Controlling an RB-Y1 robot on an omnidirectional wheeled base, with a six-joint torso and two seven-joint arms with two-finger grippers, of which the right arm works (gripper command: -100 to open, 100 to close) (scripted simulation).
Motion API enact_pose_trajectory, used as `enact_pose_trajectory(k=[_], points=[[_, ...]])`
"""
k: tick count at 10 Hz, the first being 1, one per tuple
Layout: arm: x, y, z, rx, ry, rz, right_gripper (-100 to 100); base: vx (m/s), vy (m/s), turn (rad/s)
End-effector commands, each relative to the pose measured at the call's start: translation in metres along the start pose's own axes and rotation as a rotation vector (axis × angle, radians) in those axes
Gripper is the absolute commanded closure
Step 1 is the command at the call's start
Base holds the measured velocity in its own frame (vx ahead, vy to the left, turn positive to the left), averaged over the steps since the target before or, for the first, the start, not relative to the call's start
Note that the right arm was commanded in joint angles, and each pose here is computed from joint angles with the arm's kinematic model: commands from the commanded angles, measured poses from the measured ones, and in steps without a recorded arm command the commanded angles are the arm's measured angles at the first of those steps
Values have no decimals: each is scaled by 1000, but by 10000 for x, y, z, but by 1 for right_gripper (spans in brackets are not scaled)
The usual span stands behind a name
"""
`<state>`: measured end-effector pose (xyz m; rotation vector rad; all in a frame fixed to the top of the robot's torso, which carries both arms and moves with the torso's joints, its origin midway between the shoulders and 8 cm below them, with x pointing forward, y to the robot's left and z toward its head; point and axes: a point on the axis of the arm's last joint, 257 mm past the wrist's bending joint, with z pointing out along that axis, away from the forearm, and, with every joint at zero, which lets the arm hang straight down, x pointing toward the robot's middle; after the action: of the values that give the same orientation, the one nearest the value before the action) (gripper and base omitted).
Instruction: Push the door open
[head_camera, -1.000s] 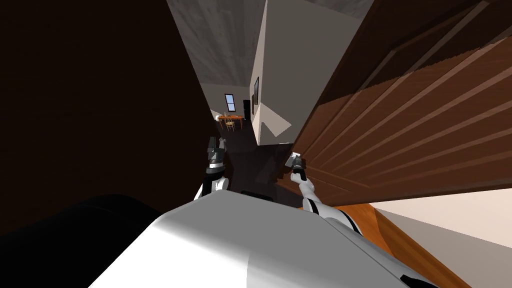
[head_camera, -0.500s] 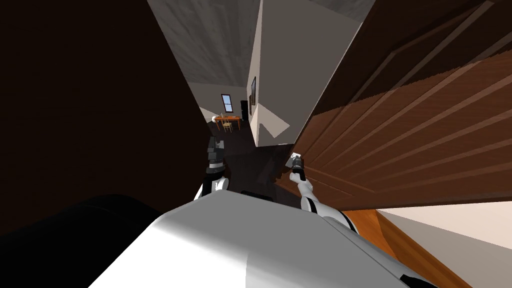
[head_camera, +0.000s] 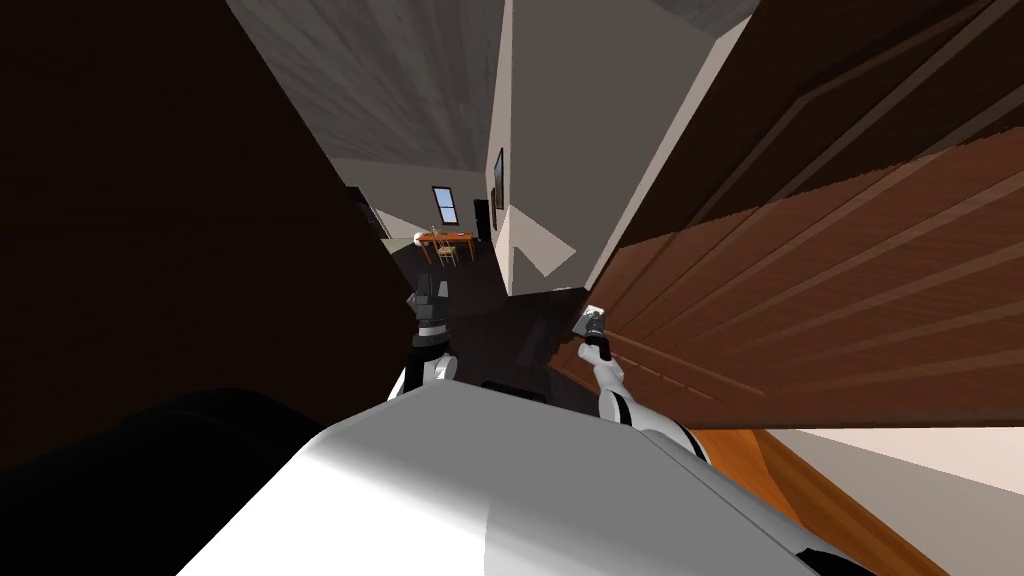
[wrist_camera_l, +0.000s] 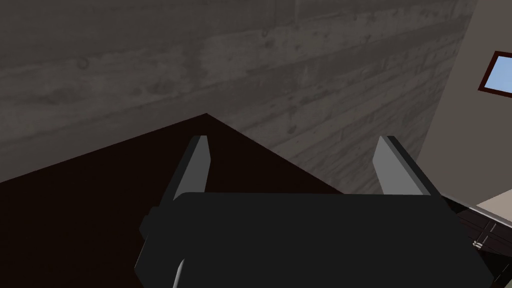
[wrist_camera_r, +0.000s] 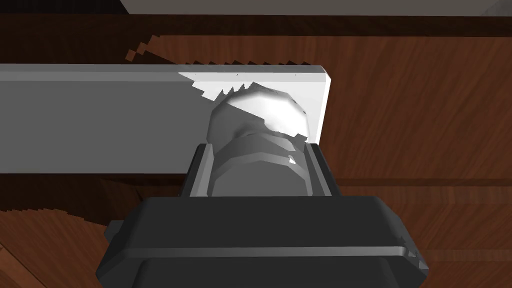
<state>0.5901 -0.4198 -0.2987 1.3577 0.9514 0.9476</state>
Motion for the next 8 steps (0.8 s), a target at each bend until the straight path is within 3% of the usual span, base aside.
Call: enact_pose_trajectory(k=[1,3,8], points=[[-28,28,8,-5,-17,0,100,187,30,-86],[-32,-12,-8,3,-20,0,100,131,15,-45],[-396,14,-1,-2,-87,0,100,173,35,-45]])
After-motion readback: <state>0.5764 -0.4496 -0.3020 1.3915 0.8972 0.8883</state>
